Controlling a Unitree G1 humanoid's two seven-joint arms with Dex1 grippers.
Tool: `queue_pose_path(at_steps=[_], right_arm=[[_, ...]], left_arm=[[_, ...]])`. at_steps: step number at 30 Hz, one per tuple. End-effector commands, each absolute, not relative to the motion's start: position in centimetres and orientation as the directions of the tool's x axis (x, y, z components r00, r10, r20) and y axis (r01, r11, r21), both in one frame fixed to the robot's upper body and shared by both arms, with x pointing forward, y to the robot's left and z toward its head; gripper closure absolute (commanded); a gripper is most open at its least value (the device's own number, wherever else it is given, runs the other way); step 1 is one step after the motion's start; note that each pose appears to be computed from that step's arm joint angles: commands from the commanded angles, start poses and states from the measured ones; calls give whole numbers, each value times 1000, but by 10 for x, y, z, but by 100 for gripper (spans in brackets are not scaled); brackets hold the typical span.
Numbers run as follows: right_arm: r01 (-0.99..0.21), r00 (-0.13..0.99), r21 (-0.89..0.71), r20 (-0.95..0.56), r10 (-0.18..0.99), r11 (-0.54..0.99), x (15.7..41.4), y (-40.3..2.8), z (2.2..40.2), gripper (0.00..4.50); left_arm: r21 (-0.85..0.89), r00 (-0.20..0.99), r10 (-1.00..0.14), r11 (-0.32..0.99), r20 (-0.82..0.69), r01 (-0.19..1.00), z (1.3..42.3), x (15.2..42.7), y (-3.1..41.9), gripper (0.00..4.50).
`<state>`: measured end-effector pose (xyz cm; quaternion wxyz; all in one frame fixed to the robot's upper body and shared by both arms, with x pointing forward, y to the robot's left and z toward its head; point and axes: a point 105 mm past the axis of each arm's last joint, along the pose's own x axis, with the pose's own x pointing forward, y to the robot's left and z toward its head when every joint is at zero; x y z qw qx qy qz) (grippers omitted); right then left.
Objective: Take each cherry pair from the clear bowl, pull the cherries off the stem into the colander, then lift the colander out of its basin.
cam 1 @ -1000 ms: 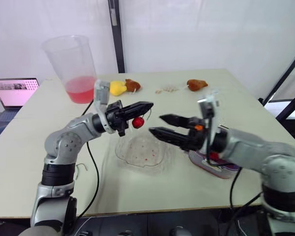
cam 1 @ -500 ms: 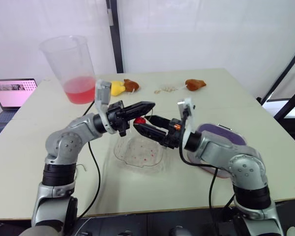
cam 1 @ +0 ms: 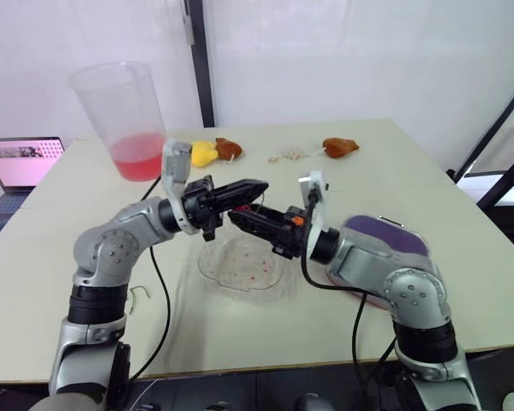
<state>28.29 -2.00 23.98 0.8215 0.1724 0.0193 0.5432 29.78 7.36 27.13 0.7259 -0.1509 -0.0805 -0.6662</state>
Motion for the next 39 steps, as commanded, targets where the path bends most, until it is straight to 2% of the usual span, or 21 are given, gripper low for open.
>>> queue_pose_path(at_steps=[1,4,12,25,29,35,39], right_arm=[[-905,377,277,177,909,322,278,-16,249,294],[-904,380,274,161,911,329,279,-16,247,382],[-907,371,264,130,919,329,276,-16,243,382],[-882,343,322,-60,937,344,266,-20,205,382],[-860,365,338,-119,923,383,268,-28,194,382],[-879,391,270,-68,918,394,264,-52,219,382],[-862,485,111,-101,869,494,264,-101,247,382]], left_arm=[[-56,64,-948,49,311,997,281,293,71,450],[-52,65,-950,51,307,997,280,294,71,450],[-46,72,-950,61,302,997,279,296,72,450],[-33,68,-948,61,310,998,281,299,69,450],[-29,69,-947,64,313,998,282,299,69,450],[-25,85,-946,82,313,996,282,301,72,450],[-25,113,-945,110,307,994,281,303,79,450]])
